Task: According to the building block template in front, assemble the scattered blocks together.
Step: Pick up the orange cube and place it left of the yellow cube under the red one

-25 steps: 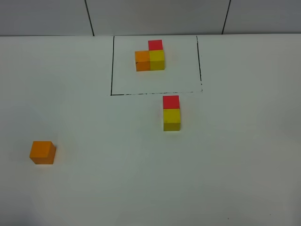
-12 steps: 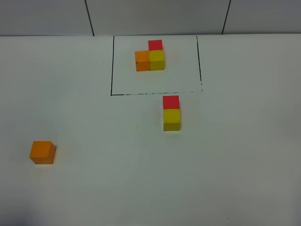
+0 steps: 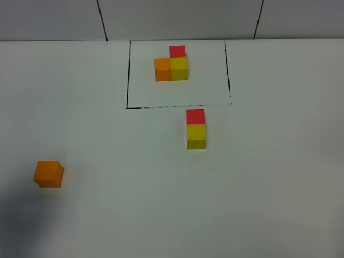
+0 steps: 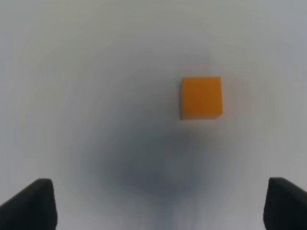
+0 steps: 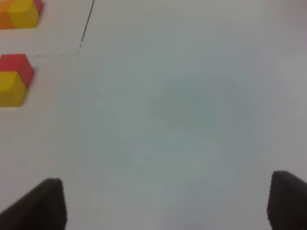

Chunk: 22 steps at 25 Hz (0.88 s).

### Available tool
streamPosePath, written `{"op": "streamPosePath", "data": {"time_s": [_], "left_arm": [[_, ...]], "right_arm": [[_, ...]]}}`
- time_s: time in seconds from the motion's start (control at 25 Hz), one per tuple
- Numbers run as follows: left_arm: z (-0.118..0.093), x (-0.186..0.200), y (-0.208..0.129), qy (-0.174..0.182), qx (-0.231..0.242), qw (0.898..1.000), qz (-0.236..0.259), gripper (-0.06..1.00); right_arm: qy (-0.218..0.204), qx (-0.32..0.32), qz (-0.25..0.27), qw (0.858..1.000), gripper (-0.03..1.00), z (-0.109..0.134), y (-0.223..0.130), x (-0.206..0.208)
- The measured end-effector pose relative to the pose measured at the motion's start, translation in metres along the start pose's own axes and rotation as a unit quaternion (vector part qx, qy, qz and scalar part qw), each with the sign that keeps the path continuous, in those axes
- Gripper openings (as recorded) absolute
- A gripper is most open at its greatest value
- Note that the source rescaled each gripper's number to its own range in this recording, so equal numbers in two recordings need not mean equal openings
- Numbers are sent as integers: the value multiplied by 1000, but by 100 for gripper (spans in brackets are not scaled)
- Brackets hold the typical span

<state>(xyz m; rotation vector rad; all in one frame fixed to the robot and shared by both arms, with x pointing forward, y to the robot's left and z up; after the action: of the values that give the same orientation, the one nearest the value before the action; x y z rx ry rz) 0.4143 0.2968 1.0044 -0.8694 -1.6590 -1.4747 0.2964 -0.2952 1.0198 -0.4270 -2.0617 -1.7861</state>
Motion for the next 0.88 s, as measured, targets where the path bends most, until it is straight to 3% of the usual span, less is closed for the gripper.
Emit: {"op": "streamPosePath", "data": {"time_s": [0.2, 0.36, 0.52, 0.88], "left_arm": [[-1, -56, 11, 15, 16, 995, 100, 100], [-5, -93, 10, 14, 28, 988, 150, 100], [-11, -116, 10, 2, 42, 985, 167, 100], [-31, -142, 28, -6, 20, 982, 188, 100]], "right_arm": [[0, 0, 0, 1000, 71, 0, 0, 0], [0, 0, 0, 1000, 71, 0, 0, 0], [0, 0, 0, 1000, 71, 0, 0, 0], [0, 0, 0, 1000, 71, 0, 0, 0]]}}
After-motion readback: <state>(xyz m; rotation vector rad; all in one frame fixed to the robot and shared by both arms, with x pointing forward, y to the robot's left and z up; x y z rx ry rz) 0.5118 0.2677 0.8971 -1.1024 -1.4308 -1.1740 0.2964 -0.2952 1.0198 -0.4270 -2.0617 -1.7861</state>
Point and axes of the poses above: a point on each arm's last joint axis where the gripper is mounted, x pointing back along that axis away from the gripper, z along the wrist's bending axis when the last joint is at zero, y = z × x, the point moved 7 cm from there along -x, pointing out along that axis toward the gripper, and after that the axes turned 7 degrees about x, right-handed, at the moved point
